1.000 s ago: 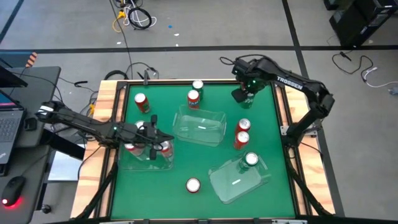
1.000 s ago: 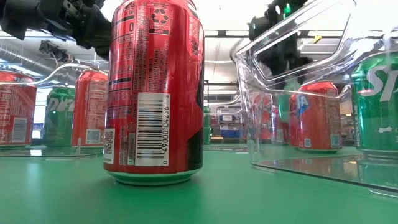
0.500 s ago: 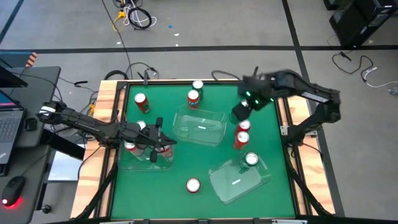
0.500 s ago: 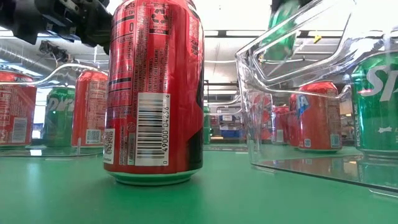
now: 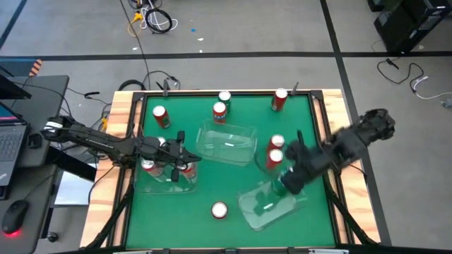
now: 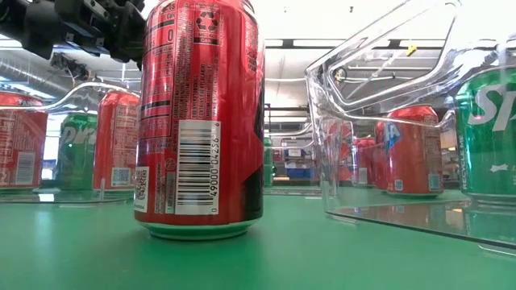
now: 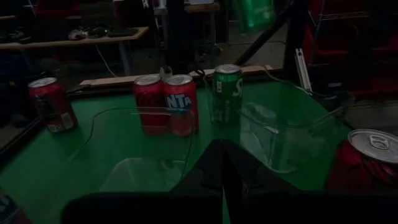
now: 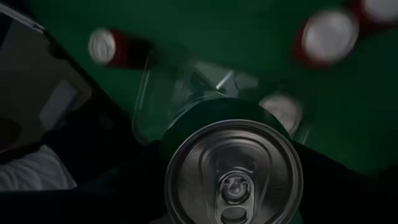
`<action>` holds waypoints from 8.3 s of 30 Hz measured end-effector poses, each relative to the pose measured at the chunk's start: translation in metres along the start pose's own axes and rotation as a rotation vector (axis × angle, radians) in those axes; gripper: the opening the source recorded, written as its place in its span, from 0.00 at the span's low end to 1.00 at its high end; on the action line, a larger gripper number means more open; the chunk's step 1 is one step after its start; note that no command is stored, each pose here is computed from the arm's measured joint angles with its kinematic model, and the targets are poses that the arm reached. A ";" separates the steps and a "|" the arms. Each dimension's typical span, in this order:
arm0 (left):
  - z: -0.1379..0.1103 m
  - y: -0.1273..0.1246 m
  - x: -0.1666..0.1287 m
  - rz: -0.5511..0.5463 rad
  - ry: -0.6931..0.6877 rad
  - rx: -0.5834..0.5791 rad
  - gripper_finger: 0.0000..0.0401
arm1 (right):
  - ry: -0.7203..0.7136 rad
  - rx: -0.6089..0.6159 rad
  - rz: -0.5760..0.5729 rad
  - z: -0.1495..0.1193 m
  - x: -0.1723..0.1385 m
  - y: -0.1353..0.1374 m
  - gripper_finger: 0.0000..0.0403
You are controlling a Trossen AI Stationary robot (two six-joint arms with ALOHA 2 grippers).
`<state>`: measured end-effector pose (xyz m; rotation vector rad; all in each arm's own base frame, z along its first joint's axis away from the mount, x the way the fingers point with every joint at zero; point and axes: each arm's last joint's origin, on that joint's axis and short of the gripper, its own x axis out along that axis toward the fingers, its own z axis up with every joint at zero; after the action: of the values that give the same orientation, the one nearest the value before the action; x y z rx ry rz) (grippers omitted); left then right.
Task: Sort soda cans
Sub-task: Put the top right green soda can into the bottom right transparent bin, then put the red black soda can into the top transparent bin
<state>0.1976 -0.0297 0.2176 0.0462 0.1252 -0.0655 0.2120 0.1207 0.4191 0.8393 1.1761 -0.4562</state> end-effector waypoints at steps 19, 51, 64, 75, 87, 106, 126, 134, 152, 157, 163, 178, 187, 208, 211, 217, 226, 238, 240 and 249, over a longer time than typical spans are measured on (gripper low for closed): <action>0.000 0.000 0.000 0.000 0.001 -0.007 0.00 | 0.020 0.020 -0.255 -0.062 0.090 0.054 0.72; 0.000 0.000 0.000 0.000 0.003 -0.008 0.00 | 0.069 0.077 -0.543 -0.078 0.149 0.019 0.72; 0.000 0.000 0.000 0.001 0.003 -0.008 0.00 | 0.043 0.136 -0.596 -0.081 0.168 0.007 0.72; -0.001 0.000 0.000 0.001 0.010 -0.007 0.00 | 0.046 0.126 -0.627 -0.083 0.186 -0.005 0.72; -0.001 0.000 0.000 0.001 0.010 -0.007 0.00 | 0.129 0.119 -0.671 -0.083 0.188 -0.010 0.86; -0.001 0.000 0.000 0.000 0.014 -0.007 0.00 | 0.175 0.054 -0.644 -0.062 0.168 0.002 0.87; -0.002 0.000 0.000 0.000 0.022 -0.012 0.00 | 0.208 -0.025 -0.559 -0.059 0.154 0.014 0.53; -0.002 0.000 0.000 0.001 0.022 -0.008 0.00 | 0.112 -0.130 -0.439 -0.052 0.131 0.031 0.31; -0.005 0.002 0.000 0.073 0.051 -0.032 0.00 | -0.517 -0.645 -0.371 0.042 0.138 0.058 0.16; -0.005 0.002 0.000 0.074 0.057 -0.033 0.00 | -0.510 -0.642 -0.328 0.076 0.140 0.055 0.15; -0.005 0.002 0.000 0.074 0.057 -0.033 0.00 | -0.420 -0.536 -0.333 0.129 0.141 0.028 0.16; -0.008 0.002 -0.001 0.074 0.087 -0.030 0.00 | -0.239 -0.681 0.132 0.147 0.140 0.039 0.52; -0.007 0.002 0.000 0.074 0.076 -0.035 0.00 | -0.431 -0.812 0.277 0.084 0.135 0.094 0.78; -0.007 0.002 0.000 0.076 0.067 -0.084 0.00 | -0.208 -0.855 0.237 0.048 0.242 0.142 0.85; -0.006 0.002 0.000 0.076 0.060 -0.086 0.00 | -0.157 -0.870 0.174 0.046 0.256 0.138 0.85; -0.005 0.002 0.000 0.076 0.053 -0.104 0.00 | -0.129 -0.899 0.127 0.045 0.270 0.134 0.81; -0.005 0.002 0.000 0.076 0.051 -0.107 0.00 | -0.179 -0.851 0.046 0.060 0.243 0.131 0.71; -0.007 0.002 0.000 0.075 0.069 -0.071 0.00 | -0.395 -0.661 -0.138 0.165 0.160 0.079 0.71; -0.008 0.002 -0.001 0.075 0.083 -0.058 0.00 | -0.409 -0.632 -0.167 0.188 0.159 0.065 0.71; -0.010 0.002 -0.002 0.075 0.111 -0.017 0.00 | -0.424 -0.524 -0.168 0.263 0.179 0.005 0.71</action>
<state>0.1945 -0.0271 0.2080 0.0376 0.2348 0.0133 0.4395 -0.0606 0.2912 0.1764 0.9079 -0.4099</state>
